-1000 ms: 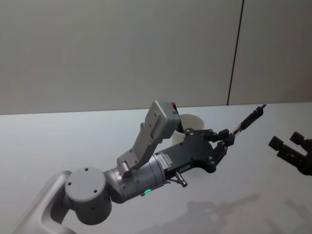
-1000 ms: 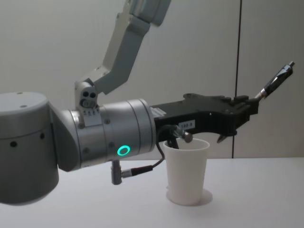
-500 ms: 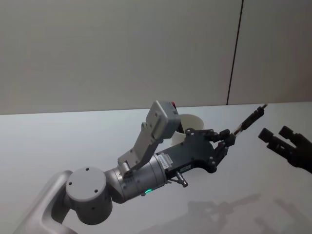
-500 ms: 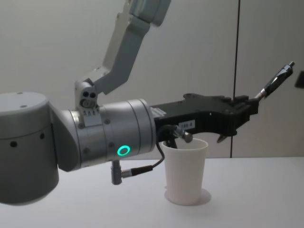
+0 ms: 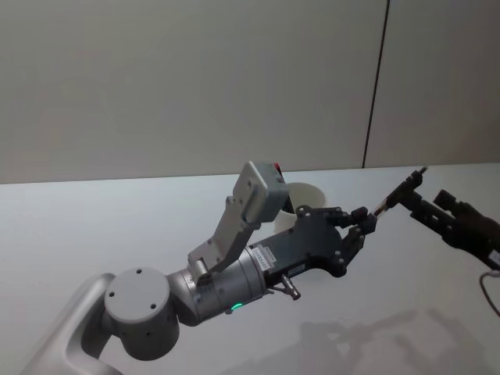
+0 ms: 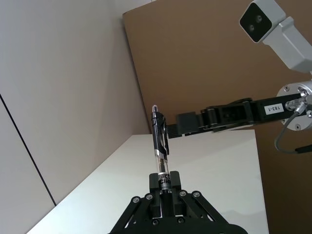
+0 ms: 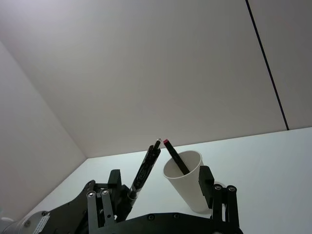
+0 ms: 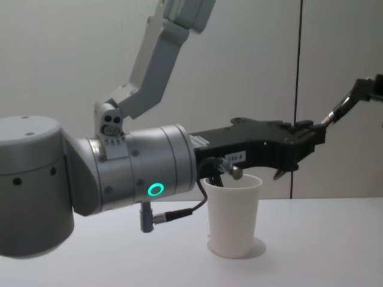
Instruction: Place the pen into the pen holder.
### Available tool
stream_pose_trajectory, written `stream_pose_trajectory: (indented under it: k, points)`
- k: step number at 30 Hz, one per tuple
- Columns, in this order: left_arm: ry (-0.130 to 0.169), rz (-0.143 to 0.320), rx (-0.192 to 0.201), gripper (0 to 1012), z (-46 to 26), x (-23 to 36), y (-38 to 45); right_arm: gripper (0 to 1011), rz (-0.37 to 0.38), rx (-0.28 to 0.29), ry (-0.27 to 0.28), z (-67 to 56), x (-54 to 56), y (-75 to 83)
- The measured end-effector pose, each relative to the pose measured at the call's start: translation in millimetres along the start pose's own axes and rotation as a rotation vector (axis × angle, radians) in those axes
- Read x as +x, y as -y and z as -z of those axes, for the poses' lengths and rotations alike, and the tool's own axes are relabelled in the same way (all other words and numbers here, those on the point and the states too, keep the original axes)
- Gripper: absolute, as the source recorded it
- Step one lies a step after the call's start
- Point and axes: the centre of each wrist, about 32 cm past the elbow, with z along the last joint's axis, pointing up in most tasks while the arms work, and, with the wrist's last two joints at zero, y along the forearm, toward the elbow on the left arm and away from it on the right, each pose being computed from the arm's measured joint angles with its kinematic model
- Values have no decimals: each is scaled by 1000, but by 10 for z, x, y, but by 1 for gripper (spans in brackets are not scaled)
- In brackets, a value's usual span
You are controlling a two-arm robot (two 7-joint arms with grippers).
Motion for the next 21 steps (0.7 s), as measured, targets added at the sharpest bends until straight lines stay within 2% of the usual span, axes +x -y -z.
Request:
stream_pose_trajectory:
  k: [21]
  points:
    - [0,0,0,137,0,0,0,1001,32,-4,-81,-57,-194,-246]
